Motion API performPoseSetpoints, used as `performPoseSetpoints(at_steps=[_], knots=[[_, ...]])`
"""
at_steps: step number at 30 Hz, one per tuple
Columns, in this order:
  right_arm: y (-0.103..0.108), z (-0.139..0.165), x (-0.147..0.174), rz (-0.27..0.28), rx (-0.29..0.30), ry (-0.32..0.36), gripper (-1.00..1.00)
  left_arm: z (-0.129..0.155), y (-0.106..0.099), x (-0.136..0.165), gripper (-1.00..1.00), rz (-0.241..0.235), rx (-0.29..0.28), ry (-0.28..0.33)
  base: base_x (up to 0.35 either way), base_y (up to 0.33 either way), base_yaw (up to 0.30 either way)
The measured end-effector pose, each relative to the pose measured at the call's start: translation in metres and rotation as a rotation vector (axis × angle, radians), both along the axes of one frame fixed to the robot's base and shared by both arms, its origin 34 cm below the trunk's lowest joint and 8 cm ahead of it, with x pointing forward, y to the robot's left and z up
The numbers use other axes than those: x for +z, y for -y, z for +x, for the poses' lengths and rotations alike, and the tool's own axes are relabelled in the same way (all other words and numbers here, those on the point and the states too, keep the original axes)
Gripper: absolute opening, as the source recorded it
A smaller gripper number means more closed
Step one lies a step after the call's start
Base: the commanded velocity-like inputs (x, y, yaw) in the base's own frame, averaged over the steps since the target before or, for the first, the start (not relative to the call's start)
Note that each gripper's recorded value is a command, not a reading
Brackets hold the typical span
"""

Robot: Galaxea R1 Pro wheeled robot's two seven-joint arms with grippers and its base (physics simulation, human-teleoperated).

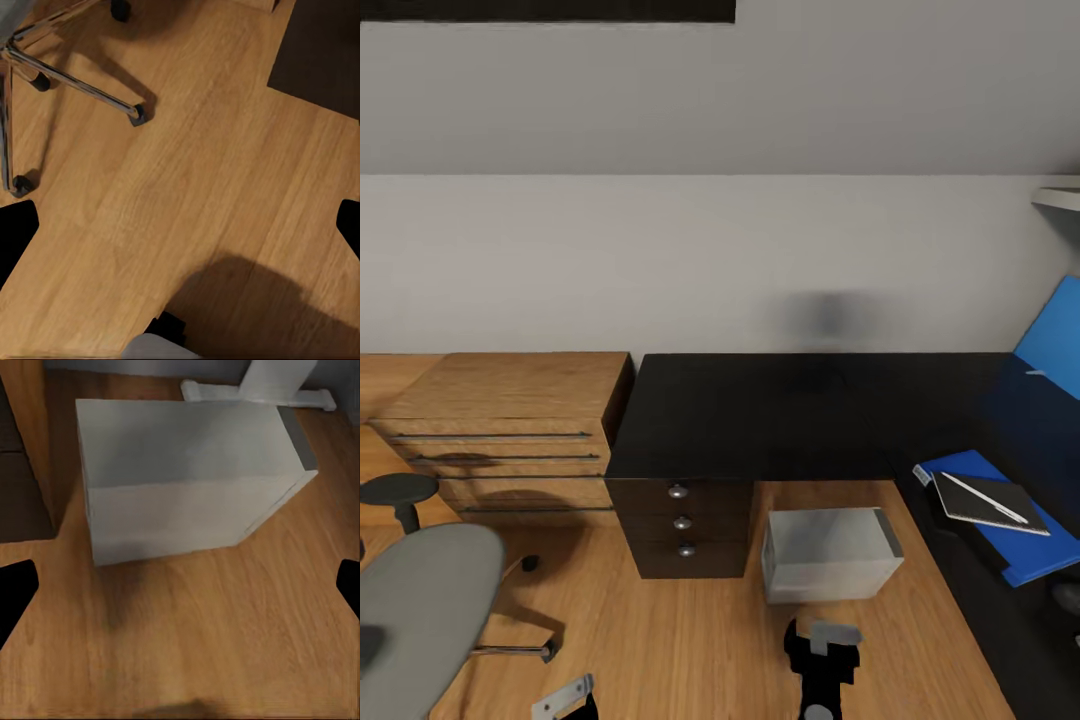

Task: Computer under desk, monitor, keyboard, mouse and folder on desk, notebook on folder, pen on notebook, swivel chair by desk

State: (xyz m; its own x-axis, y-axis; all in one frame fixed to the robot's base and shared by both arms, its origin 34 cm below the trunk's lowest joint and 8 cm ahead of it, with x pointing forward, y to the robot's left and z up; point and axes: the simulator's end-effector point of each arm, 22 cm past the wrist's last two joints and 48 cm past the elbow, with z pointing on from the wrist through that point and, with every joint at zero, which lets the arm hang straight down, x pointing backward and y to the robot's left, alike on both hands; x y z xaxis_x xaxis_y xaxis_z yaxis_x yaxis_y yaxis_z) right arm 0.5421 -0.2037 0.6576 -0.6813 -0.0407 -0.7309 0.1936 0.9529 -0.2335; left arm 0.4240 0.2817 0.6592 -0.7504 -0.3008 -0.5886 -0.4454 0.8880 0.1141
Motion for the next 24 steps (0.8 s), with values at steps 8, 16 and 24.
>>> performPoseSetpoints(at_steps=[8, 16, 24], knots=[[0.001, -0.050, -0.024, 0.080, 0.143, -0.023, 1.00, -0.026, -0.002, -0.007, 1.00, 0.013, -0.009, -0.064, 0.000, 0.000, 0.001], [-0.002, -0.060, -0.017, 0.126, 0.198, 0.007, 1.00, -0.034, -0.004, -0.002, 1.00, 0.018, -0.005, -0.080, -0.061, 0.000, 0.000], [-0.007, -0.062, -0.007, 0.136, 0.208, 0.015, 1.00, -0.064, -0.010, -0.009, 1.00, 0.038, -0.011, -0.151, -0.325, 0.000, 0.000]])
